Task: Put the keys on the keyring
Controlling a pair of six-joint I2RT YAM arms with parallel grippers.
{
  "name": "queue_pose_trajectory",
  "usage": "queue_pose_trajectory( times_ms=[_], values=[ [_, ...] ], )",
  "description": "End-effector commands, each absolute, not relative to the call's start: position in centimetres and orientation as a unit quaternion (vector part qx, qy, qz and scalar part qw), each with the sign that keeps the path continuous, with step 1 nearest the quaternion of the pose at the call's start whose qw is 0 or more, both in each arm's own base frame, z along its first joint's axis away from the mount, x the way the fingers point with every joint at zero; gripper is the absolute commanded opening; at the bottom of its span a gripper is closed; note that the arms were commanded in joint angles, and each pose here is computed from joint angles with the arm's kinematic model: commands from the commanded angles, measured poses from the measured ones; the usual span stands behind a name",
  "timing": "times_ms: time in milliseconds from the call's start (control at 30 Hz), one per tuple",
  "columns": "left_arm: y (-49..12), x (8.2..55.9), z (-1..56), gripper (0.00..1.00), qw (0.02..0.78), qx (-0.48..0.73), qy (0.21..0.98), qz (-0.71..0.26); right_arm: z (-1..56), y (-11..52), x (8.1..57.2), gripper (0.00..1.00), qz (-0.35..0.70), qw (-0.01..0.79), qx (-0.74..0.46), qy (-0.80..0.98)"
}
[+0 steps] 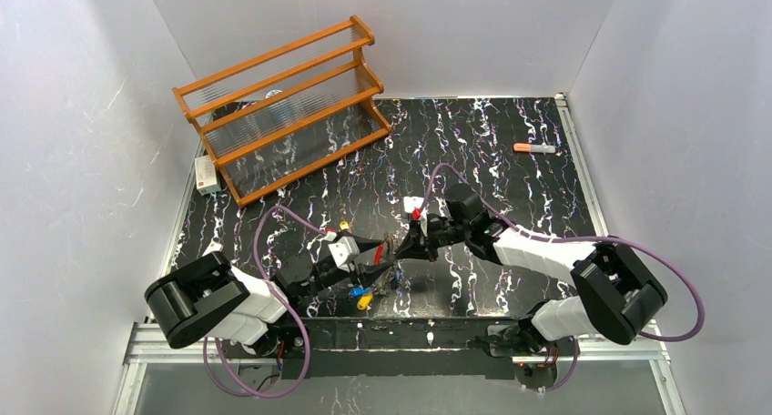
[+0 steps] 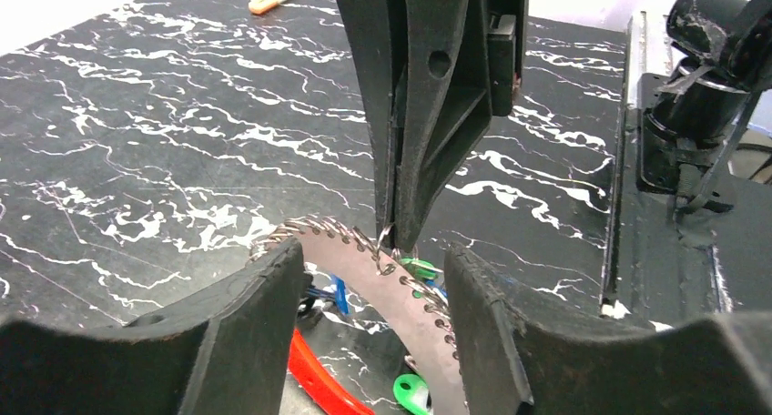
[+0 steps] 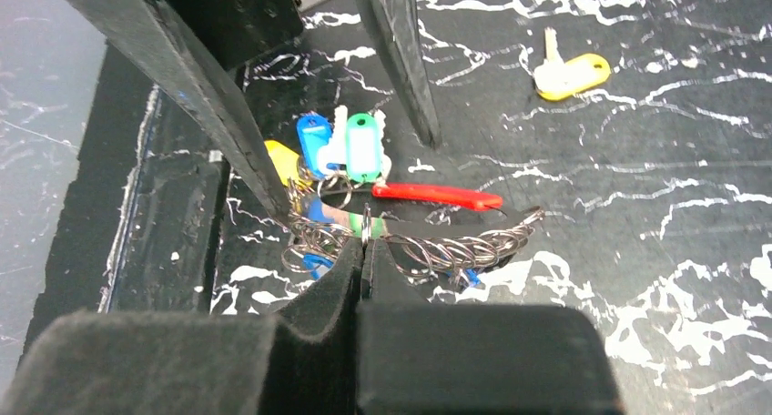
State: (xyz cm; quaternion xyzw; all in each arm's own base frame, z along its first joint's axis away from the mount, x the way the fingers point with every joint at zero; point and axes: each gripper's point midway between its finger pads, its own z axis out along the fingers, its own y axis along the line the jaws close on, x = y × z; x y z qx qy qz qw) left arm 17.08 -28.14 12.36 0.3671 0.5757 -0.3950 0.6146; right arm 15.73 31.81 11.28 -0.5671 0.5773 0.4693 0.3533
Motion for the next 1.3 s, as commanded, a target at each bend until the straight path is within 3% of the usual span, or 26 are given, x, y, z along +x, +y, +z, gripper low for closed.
queue_pose_trajectory(
  times_ms=[0, 133, 400, 633, 1267],
  values=[
    [-27.6, 17.9, 16.3, 0.58, 0.683, 0.349, 0.518, -0.379, 11.1, 30.6, 16.7, 0.01, 0.411, 0.35, -0.58, 0.61],
    [-27.7, 18.2, 15.0, 0.59, 0.671, 0.371, 0.533, -0.358, 8.7, 28.8, 17.0, 0.01, 0.36, 0.32, -0.574, 0.662],
    [-29.3, 17.4, 12.1, 0.46, 0.622, 0.447, 0.539, -0.352, 5.4, 27.6, 17.2, 0.01, 0.295, 0.257, -0.569, 0.723],
    [-30.6, 16.6, 10.2, 0.43, 0.583, 0.491, 0.534, -0.366, 6.4, 29.2, 15.9, 0.01, 0.33, 0.253, -0.6, 0.683],
    [-32.6, 16.8, 6.8, 0.18, 0.533, 0.548, 0.533, -0.362, 8.1, 30.4, 14.3, 0.01, 0.361, 0.268, -0.626, 0.638]
  ],
)
